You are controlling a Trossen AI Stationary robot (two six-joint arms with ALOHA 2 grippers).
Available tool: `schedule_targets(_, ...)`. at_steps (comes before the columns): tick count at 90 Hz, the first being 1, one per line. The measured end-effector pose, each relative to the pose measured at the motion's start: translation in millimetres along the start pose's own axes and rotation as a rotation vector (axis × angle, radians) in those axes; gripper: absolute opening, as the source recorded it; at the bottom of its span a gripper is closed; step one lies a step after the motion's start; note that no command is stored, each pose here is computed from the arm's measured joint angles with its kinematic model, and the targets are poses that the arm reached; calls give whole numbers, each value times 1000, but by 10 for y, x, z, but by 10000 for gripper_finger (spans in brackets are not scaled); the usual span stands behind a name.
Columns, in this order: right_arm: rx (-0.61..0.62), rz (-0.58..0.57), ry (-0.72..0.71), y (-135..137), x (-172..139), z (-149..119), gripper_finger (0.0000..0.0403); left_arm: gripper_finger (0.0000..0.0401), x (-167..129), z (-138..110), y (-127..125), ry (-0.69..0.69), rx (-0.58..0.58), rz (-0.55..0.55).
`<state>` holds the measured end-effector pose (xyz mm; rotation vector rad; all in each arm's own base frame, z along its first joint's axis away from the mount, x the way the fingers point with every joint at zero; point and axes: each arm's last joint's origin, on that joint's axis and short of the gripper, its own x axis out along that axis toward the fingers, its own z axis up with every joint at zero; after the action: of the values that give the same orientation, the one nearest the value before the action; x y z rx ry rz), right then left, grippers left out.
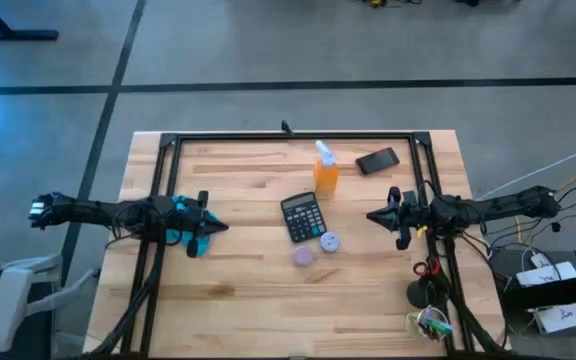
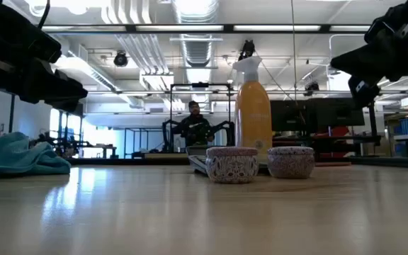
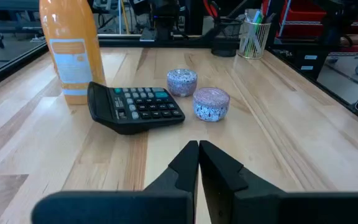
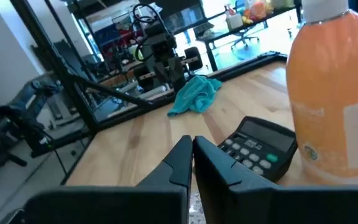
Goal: Apply microfiber cloth
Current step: Spray the back and front of the pink cellphone using the orange spray bottle
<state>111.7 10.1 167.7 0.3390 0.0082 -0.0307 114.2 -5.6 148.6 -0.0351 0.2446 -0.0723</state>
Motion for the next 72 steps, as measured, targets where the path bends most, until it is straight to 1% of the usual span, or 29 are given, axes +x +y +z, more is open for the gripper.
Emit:
schedule_targets(9, -87, -11, 15, -5, 12, -11, 0, 0, 0, -1, 0, 0, 0, 0)
schedule_targets(13, -107, -47, 38, -14, 21, -15, 0, 0, 0, 0, 0, 0, 0, 0)
schedule_targets(23, -128, -212, 94, -39, 47, 20, 0, 0, 1, -1, 0, 1, 0, 0)
schedule_targets(36, -179, -418, 155, -38, 77, 190, 0, 0, 2, -2, 0, 3, 0, 0)
schedule_targets(46, -211, -599, 213, -87, 124, 303, 0, 0, 2, -2, 0, 3, 0, 0)
schedule_targets(63, -167, -790, 368, -306, 226, 308, 0, 0, 2, -3, 0, 4, 0, 0)
schedule_targets(69, -111, -832, 428, -431, 256, 274, 0, 0, 2, -3, 0, 4, 4, 0)
schedule_targets(72, -72, -838, 458, -498, 266, 257, 0, 0, 2, -4, 1, 5, 39, 1)
